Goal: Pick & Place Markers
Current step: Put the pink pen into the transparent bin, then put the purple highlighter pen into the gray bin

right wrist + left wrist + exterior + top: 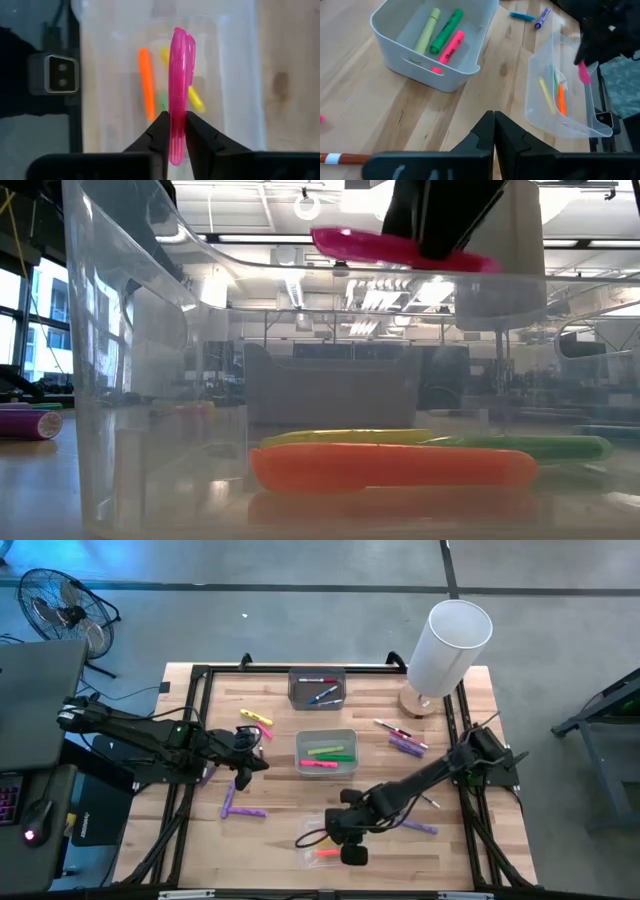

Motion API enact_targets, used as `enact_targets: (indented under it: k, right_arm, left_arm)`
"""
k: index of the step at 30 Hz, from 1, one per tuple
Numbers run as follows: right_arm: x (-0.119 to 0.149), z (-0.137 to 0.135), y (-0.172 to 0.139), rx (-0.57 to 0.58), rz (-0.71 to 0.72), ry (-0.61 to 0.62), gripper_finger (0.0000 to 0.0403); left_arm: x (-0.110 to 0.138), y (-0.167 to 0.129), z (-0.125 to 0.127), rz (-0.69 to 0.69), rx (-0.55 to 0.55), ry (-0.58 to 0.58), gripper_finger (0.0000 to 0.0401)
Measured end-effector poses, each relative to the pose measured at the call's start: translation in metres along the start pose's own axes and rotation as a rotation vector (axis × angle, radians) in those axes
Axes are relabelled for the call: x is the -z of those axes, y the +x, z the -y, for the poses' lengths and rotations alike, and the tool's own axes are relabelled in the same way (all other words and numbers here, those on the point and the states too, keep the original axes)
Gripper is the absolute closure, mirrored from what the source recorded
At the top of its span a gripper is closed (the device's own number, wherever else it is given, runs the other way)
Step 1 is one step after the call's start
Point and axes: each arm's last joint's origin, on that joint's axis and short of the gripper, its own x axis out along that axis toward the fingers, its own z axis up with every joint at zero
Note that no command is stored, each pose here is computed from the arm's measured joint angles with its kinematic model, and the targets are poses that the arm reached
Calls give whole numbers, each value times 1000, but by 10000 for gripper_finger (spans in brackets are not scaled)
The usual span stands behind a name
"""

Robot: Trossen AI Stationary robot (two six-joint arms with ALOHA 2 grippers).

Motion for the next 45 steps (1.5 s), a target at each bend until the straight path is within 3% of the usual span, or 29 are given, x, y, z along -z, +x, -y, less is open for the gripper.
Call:
enact_targets:
  k: [4, 8, 13, 17, 19, 27, 31, 35, 45]
  right_arm:
    - [0, 3, -1, 8, -11, 9, 307]
    - [2, 4, -1, 21, -32, 7, 297]
    - [6, 8, -6, 67, -60, 7, 336]
    - [12, 14, -21, 112, -97, -42, 392]
    - [21, 18, -27, 103, -95, -52, 396]
    - [88, 56, -57, 39, 145, 161, 400]
    - [126, 76, -77, 18, 301, 276, 400]
    - [156, 93, -94, -8, 409, 355, 401]
    - [188, 103, -121, -95, 544, 302, 402]
  left_arm:
    - [0, 0, 1, -19, 27, 2, 383]
    - [1, 0, 1, -33, 44, 3, 343]
    - [0, 0, 0, 6, -1, 2, 293]
    - [-1, 0, 2, 0, 34, 34, 282]
    - [-4, -3, 5, -5, 43, 40, 282]
    - [-7, 5, 40, -103, 5, 210, 282]
    - [7, 20, 56, -264, -47, 342, 281]
    - [27, 36, 71, -393, -31, 428, 281]
    - [78, 78, 79, -631, -111, 443, 281]
